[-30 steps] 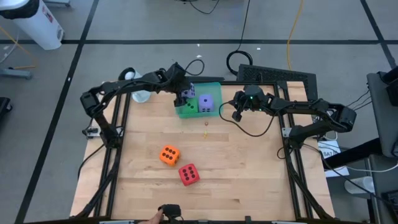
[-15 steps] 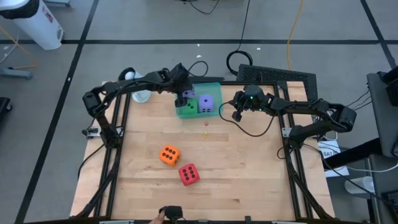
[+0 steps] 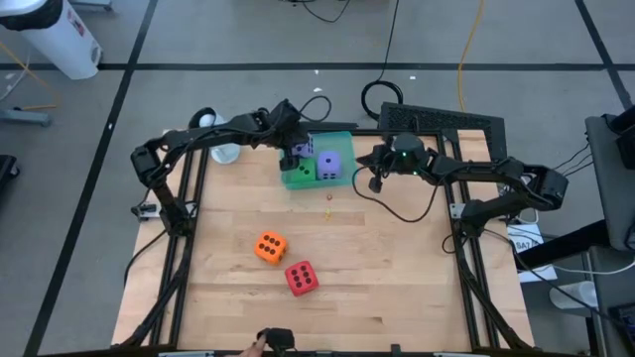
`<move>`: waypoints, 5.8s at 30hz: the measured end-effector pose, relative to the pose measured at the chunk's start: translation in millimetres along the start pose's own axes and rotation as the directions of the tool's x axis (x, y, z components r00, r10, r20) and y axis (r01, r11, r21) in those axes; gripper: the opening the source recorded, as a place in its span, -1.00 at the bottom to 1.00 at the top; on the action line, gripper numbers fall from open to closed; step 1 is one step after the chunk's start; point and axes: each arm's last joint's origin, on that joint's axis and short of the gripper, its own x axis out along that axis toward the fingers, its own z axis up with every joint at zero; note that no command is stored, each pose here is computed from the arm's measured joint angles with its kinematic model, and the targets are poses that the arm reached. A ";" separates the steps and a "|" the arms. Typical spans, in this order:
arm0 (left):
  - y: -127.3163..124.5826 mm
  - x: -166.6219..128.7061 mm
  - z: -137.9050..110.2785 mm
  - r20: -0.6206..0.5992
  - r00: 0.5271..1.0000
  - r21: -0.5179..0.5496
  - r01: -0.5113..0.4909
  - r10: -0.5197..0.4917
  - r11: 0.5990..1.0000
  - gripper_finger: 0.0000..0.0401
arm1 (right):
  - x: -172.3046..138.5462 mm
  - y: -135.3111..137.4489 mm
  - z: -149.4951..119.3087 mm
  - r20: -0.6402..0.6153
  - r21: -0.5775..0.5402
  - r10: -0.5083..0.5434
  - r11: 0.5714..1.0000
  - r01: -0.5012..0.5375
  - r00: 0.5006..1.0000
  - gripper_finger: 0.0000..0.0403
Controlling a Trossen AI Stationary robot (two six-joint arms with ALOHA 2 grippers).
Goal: Pick & Place Dice
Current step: Put the large purple dice into the blue bin, then put the large orange dice into the blue bin
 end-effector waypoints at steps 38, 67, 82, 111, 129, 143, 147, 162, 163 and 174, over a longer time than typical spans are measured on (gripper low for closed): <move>-18.5 -0.5 13.3 0.036 0.999 0.108 0.010 -0.014 0.994 0.98 | 152.7 -30.0 36.3 -0.043 -0.083 0.204 0.975 -0.207 0.978 -1.00; -12.3 -0.2 10.2 0.053 0.998 0.073 0.036 -0.040 0.997 0.98 | 144.3 11.6 71.1 -0.003 -0.354 0.035 0.935 -0.034 0.999 -1.00; -13.1 -21.8 8.0 -0.010 0.999 0.093 -0.033 0.034 0.995 0.98 | 124.3 1.9 82.2 -0.049 -0.303 0.018 0.952 -0.032 0.999 -1.00; -77.7 -108.4 -95.6 0.806 0.588 -0.066 0.214 -0.074 0.975 -0.78 | -45.7 16.4 25.4 0.188 -0.003 0.074 0.997 -0.075 0.979 -1.00; -91.0 -119.9 -120.8 0.827 0.561 -0.073 0.168 -0.034 0.983 -0.97 | -30.5 18.9 14.2 0.122 0.001 0.097 0.995 -0.098 0.988 -1.00; -106.5 -132.3 -104.7 0.785 0.565 0.051 0.349 -0.254 0.936 -0.77 | -32.5 17.8 19.6 0.170 -0.010 0.085 0.996 -0.084 0.982 -1.00; -116.5 -152.8 -88.6 0.674 0.715 0.014 0.241 -0.187 0.970 -0.68 | -32.6 17.7 20.0 0.174 -0.011 0.084 0.996 -0.083 0.981 -1.00; -165.0 -154.3 -55.8 0.325 0.890 -0.041 0.351 -0.320 0.936 0.60 | -32.5 17.8 19.9 0.172 -0.010 0.085 0.996 -0.084 0.981 -1.00; -167.3 -151.3 -54.7 0.313 0.894 -0.055 0.353 -0.319 0.934 0.69 | -32.5 17.8 19.8 0.171 -0.010 0.085 0.996 -0.084 0.982 -1.00; -200.1 -129.1 -48.1 0.191 0.876 0.088 0.434 -0.443 0.897 0.97 | -32.4 17.9 19.1 0.164 -0.008 0.086 0.996 -0.086 0.983 -1.00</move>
